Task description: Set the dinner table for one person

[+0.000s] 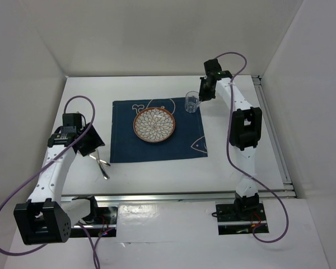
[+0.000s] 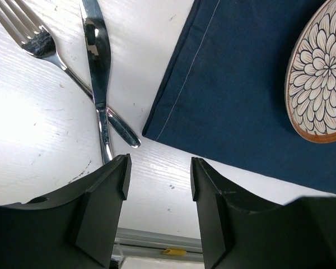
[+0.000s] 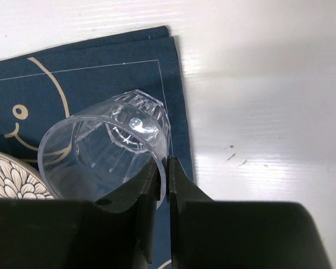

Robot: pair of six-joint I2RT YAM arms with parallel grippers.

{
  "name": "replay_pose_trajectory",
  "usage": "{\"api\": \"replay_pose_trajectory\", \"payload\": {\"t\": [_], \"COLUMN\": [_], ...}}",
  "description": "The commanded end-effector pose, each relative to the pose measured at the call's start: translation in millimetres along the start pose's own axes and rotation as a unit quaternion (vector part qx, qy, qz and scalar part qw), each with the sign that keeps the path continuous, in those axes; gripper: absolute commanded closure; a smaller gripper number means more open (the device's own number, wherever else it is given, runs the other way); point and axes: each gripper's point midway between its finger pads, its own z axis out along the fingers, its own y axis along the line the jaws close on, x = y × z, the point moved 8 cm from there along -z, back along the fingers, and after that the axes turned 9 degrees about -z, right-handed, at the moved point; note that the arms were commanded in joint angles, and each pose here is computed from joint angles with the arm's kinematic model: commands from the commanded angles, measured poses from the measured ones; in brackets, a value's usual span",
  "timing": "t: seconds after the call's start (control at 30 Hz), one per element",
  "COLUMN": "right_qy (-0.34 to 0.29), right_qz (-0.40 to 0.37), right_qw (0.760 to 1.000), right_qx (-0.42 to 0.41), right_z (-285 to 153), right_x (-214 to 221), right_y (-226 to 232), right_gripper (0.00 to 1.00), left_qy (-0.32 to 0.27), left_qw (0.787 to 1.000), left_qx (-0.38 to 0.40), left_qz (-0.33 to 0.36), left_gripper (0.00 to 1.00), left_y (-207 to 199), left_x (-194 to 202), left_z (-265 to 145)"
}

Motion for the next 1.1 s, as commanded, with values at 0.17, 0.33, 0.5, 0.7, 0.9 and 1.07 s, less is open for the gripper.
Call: {"api": "replay_pose_trajectory", "payload": {"t": [0.17, 0.33, 0.5, 0.7, 0.9, 1.07], "right_qy": [-0.034, -0.041, -0.098, -0.189, -0.198, -0.212], "right_qz": [0.001, -0.003, -0.001, 0.001, 0.001, 0.003], "right_qw": [0.999, 0.999, 0.995, 0.982, 0.979, 0.976], "right_qx": [-0.036, -0.035, -0.027, -0.028, -0.035, -0.051], "right_z": [14, 11, -27, -105, -140, -173], "right_x": [-13, -13, -32, -55, -25, 9], "right_y": [13, 17, 22, 26, 19, 13], "right_gripper": [1.0, 0.62, 0.12, 0.0, 0.0, 0.0], "left_qy": [-0.012, -0.024, -0.019, 0.017, 0.036, 0.036], "left_qw": [1.0, 0.999, 0.996, 0.99, 0.977, 0.982], "left_qx": [0.006, -0.02, -0.066, -0.119, -0.155, -0.118], "left_qz": [-0.013, -0.03, -0.054, -0.079, -0.139, -0.142], "left_gripper": [0.37, 0.29, 0.29, 0.4, 0.44, 0.42], "left_y": [-1, 5, 12, 20, 40, 38], "left_x": [-2, -1, -1, 2, 21, 26], "left_z": [-4, -4, 7, 34, 65, 76]}}
